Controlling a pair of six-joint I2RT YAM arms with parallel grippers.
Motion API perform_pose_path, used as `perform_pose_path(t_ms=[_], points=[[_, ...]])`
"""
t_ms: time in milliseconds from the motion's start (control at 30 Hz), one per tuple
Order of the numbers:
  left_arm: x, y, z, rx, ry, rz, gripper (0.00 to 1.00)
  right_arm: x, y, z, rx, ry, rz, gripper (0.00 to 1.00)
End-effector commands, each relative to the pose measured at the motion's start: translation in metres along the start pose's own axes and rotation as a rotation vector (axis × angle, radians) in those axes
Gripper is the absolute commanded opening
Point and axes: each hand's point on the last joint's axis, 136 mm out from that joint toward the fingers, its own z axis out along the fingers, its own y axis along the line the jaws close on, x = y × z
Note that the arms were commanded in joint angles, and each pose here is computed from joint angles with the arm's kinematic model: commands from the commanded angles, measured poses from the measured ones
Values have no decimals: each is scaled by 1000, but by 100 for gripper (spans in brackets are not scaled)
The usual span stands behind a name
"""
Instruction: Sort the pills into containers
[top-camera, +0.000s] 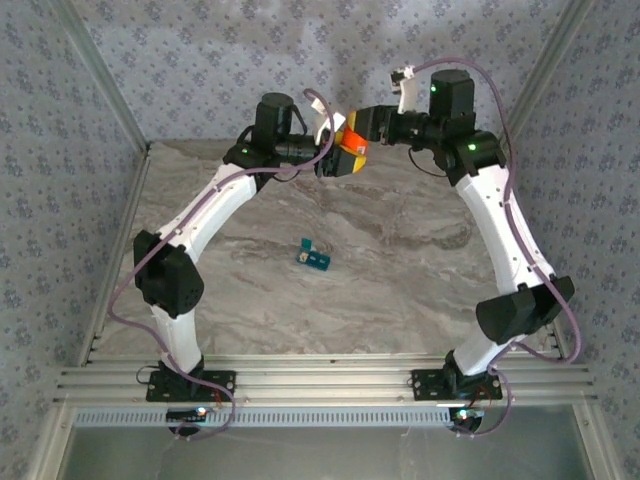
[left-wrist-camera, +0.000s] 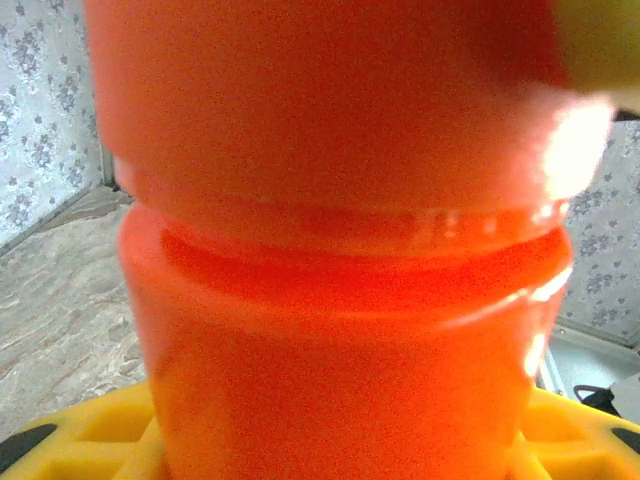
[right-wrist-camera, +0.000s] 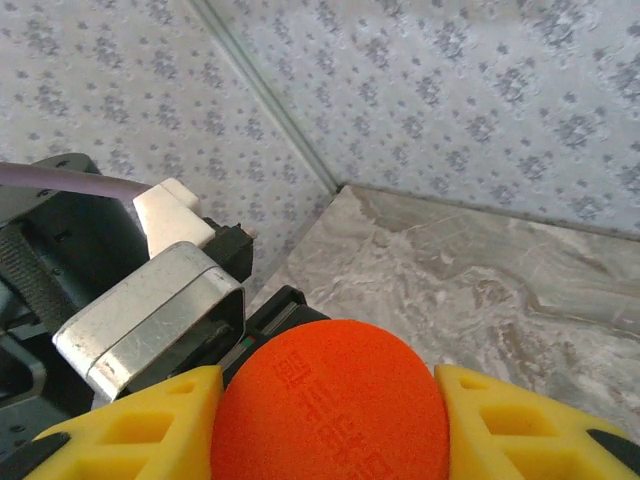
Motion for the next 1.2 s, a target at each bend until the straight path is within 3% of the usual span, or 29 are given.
perform_pose_path(t_ms=[0, 333, 533, 633, 867, 1167], points=[[-41, -4, -8, -33, -103, 100, 0, 25, 0, 13, 47, 40, 62, 38], [-39, 0, -9, -38, -99, 94, 0, 6, 0, 2, 29, -2, 93, 46], [-34, 2, -9, -35, -86, 84, 0, -24, 4, -31, -29, -81, 68, 71], [-32, 2, -9, -30, -82, 82, 0, -30, 9, -52, -76, -102, 32, 79], [-32, -5, -9, 22, -72, 80, 0, -37, 6, -73, -176, -90, 1, 82], [-33, -17, -9, 101, -47, 66, 0, -39, 3, -50, -322, 33, 43, 82]])
